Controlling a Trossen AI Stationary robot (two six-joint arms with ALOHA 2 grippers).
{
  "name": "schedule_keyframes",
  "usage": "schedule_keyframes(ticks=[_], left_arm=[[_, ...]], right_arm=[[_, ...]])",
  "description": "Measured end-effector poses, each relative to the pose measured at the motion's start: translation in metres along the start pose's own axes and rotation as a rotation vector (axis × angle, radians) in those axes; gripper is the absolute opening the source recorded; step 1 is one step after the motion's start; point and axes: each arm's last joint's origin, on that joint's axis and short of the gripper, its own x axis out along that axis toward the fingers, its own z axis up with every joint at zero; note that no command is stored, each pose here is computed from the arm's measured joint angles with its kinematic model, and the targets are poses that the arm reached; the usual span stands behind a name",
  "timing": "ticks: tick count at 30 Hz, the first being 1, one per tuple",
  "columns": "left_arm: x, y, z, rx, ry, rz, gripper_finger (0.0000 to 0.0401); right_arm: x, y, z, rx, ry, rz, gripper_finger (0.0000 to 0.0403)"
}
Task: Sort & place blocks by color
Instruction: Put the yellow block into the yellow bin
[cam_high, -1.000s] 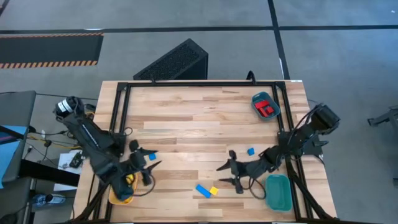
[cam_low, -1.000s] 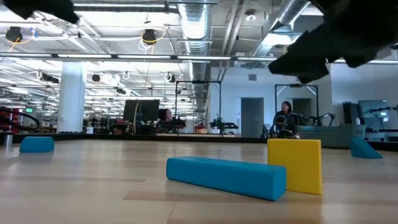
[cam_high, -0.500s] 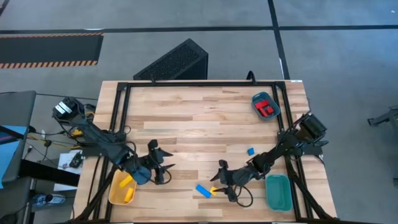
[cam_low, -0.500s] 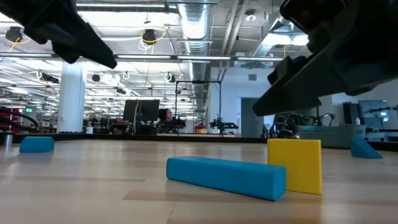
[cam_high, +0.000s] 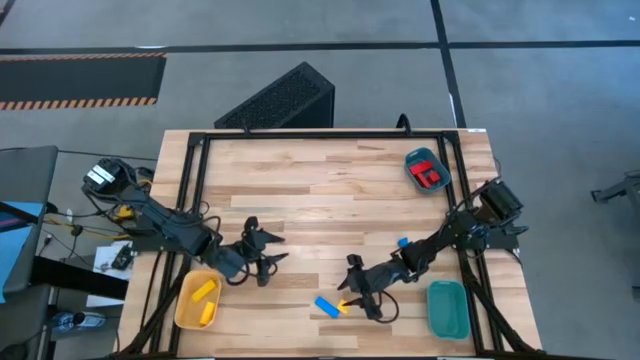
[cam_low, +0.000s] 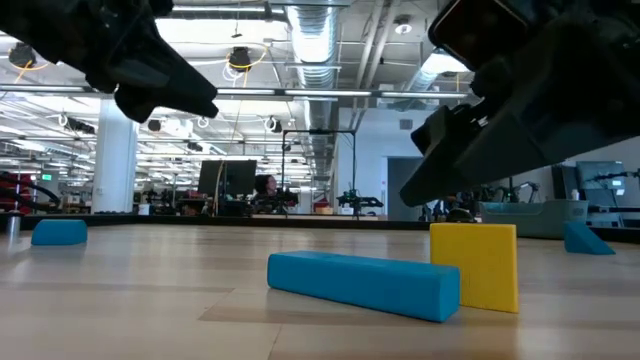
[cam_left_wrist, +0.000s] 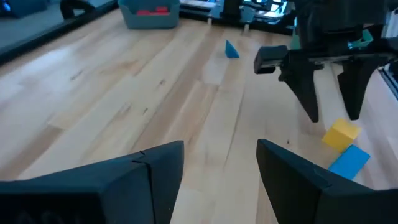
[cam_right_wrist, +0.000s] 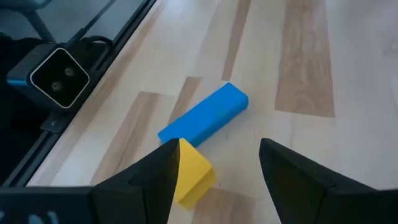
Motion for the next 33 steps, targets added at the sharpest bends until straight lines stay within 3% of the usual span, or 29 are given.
schedule_keyframes(ticks=[4, 11, 19, 33], left_arm=[[0.001, 0.002, -0.001, -0.020, 0.006, 0.005, 0.0193], [0.001, 0.001, -0.002, -0.021, 0.019, -0.016, 0.0193], [0.001, 0.001, -0.002, -0.010, 0.028, -0.033, 0.0193], [0.001, 0.004, -0.008, 0.017, 0.080, -0.003, 0.0193]], right_arm=[[0.000, 0.000, -0.002, -0.003, 0.033, 0.059, 0.0245], [-0.001, 0.010, -0.005, -0.144, 0.042, 0.087, 0.0244], [0.005, 0.003, -0.007, -0.138, 0.043, 0.067, 0.0244], [0.022, 0.003, -0.007, -0.158, 0.092, 0.135, 0.0244]])
